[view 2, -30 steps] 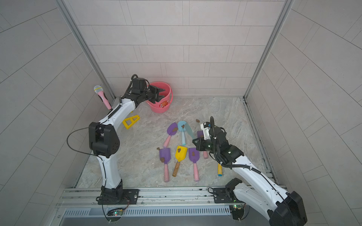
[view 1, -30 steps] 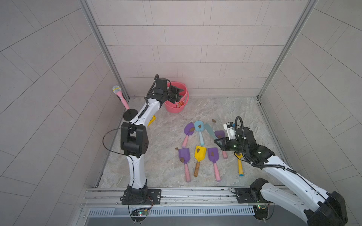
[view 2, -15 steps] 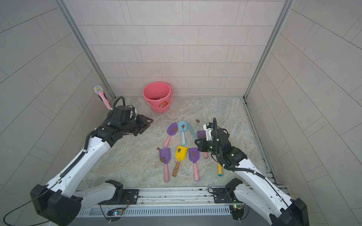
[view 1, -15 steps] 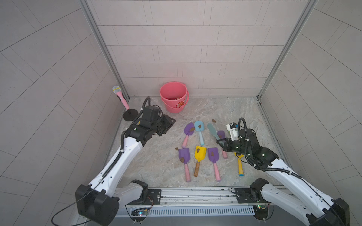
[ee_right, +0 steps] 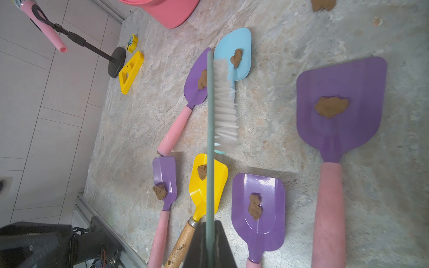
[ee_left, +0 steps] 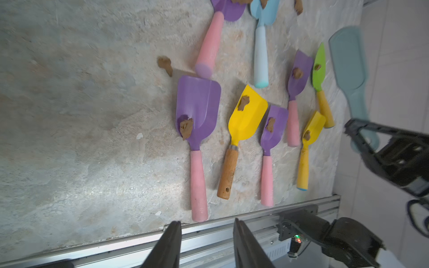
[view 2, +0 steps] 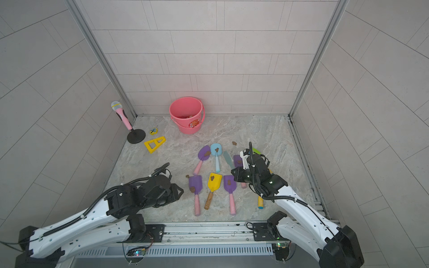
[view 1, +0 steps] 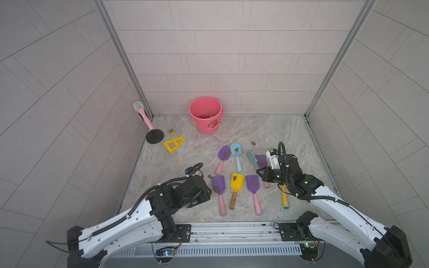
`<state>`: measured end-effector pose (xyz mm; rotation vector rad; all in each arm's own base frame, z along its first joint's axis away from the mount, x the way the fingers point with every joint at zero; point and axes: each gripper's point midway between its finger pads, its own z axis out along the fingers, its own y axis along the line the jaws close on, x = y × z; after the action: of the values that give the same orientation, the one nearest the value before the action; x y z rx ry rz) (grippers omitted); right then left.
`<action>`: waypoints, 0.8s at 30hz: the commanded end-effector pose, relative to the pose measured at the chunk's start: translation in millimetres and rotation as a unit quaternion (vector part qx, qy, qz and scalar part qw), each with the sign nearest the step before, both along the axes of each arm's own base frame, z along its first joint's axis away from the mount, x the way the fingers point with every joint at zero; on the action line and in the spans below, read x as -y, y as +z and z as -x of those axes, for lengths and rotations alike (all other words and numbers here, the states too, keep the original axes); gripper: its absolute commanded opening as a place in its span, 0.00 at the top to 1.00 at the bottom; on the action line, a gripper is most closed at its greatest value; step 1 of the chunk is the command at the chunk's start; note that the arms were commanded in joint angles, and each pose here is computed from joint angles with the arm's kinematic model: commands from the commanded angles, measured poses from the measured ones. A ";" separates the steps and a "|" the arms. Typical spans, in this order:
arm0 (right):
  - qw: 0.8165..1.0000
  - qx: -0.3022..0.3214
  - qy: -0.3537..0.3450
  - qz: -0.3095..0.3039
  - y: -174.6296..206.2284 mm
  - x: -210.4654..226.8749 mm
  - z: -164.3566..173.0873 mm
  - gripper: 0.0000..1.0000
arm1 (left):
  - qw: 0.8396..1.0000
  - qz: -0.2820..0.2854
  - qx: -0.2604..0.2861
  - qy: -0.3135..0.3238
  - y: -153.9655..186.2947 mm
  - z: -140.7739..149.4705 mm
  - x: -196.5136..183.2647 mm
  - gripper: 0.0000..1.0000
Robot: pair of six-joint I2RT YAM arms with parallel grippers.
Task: Brush the soil off the hand trowel and place it into the bucket
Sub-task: Pick up the hand trowel from the center of the board.
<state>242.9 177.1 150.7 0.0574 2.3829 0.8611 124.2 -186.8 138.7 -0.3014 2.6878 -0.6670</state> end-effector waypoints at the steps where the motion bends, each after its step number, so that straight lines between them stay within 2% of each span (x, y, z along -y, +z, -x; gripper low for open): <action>1: 1.000 0.015 -0.005 -0.012 10.6 -1.7 -5.4 1.00 | 0.998 -0.064 0.027 0.012 -10.8 2.1 7.8 0.58; 6: 1.000 0.019 -0.007 -0.005 12.5 3.7 -0.2 1.00 | 0.994 -0.097 -0.006 -0.040 -36.2 22.6 52.6 0.58; 11: 0.999 0.030 -0.010 0.000 16.4 9.9 5.9 1.00 | 0.990 -0.123 -0.035 -0.055 -60.0 35.9 72.4 0.58; 15: 0.999 0.034 -0.015 -0.002 15.2 13.2 8.7 1.00 | 0.986 -0.150 -0.048 -0.045 -77.5 37.3 69.9 0.57; 24: 0.999 0.036 -0.012 0.002 13.4 14.2 10.9 1.00 | 0.975 -0.216 -0.038 -0.041 -97.5 31.0 55.9 0.57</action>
<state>231.8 166.4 164.2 0.0558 2.3184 0.8556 86.5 -244.8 37.7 -0.0877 2.8739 -0.1232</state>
